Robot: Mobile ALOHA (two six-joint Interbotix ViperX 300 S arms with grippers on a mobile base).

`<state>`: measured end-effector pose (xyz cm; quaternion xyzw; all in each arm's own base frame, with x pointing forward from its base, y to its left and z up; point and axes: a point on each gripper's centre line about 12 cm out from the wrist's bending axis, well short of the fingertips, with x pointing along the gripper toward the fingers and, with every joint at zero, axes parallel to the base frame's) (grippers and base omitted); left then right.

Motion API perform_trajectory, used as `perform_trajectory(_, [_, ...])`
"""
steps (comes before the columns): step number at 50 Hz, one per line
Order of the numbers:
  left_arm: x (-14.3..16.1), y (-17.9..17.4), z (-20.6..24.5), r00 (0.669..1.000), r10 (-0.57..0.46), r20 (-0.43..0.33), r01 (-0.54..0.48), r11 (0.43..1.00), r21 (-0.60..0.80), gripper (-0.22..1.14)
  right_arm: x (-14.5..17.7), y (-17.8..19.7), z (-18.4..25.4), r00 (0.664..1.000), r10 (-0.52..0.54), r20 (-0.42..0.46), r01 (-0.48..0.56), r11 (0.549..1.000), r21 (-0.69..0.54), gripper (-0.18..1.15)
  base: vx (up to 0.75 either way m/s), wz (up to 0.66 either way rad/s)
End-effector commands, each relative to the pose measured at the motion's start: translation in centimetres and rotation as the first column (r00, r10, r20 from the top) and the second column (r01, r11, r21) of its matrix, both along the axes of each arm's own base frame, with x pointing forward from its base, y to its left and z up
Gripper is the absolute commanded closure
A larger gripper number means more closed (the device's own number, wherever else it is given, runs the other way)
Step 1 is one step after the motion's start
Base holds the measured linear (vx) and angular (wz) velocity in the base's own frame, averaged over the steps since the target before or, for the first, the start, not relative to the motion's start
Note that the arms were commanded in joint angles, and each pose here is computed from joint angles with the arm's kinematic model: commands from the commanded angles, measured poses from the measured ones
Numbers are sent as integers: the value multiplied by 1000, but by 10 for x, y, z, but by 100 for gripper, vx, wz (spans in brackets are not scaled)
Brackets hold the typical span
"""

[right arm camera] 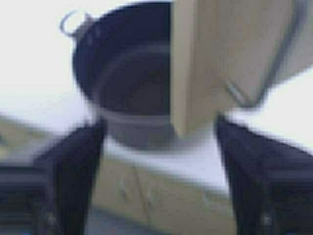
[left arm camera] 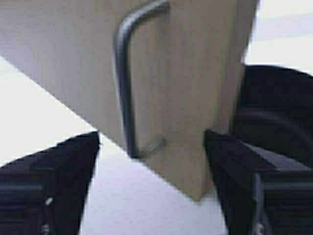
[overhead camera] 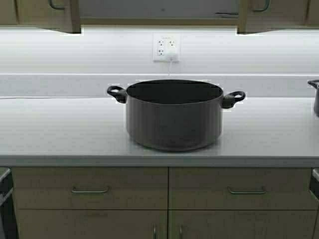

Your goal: Open the cabinet, put the pot inside, then close it

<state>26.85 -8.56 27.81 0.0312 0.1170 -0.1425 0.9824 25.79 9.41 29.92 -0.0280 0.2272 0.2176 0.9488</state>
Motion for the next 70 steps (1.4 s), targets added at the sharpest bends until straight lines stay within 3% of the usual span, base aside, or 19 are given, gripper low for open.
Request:
perform_trajectory(1, [-15,-2,5,999,-42,-24,42,999,10,23,-23,5,20,998,58,-5,-58,998,37,20,-1,3])
perform_trajectory(5, [-26,-16,8,994,-108,-34,108,994,-1,55,-30,20,29,994,110,8,-110,992,64,41,0,-2])
perform_trajectory(7, [-32,-30,10,986,-165,-18,165,986,4,81,-29,28,32,991,129,28,-130,989,67,55,0,0])
perform_trajectory(10, [-34,-47,16,976,-217,17,217,976,-9,102,-25,40,34,987,151,60,-155,986,63,79,0,0])
perform_trajectory(14, [-32,-71,20,961,-270,61,272,962,-26,97,-17,61,33,979,179,96,-185,980,67,101,0,1])
perform_trajectory(19, [-24,-99,17,947,-314,65,317,948,-34,84,1,86,31,974,180,139,-192,978,77,93,0,1])
perform_trajectory(23, [-10,-122,11,942,-331,53,333,942,-42,87,19,102,31,972,179,149,-192,979,73,88,0,0])
perform_trajectory(35, [61,-160,18,956,-258,139,271,959,-83,89,81,130,55,959,135,248,-155,986,62,90,0,0])
perform_trajectory(42, [110,-160,16,971,-189,143,204,974,-94,89,112,119,61,962,74,261,-95,993,70,90,0,0])
perform_trajectory(48, [133,-132,11,985,-110,133,123,988,-95,89,122,90,53,976,26,218,-37,998,49,90,0,0])
perform_trajectory(56, [121,-84,12,991,-30,128,41,996,-84,89,108,45,46,981,-50,188,45,998,32,90,0,0])
perform_trajectory(63, [97,-67,23,985,-14,170,29,996,-88,88,85,28,52,975,-81,207,71,996,56,87,1,2])
perform_trajectory(66, [84,-70,28,980,-32,196,51,994,-92,83,74,33,57,975,-70,210,53,995,86,78,0,0])
perform_trajectory(70, [65,-82,32,969,-78,235,103,990,-94,67,59,44,58,980,-53,191,25,989,145,53,0,0])
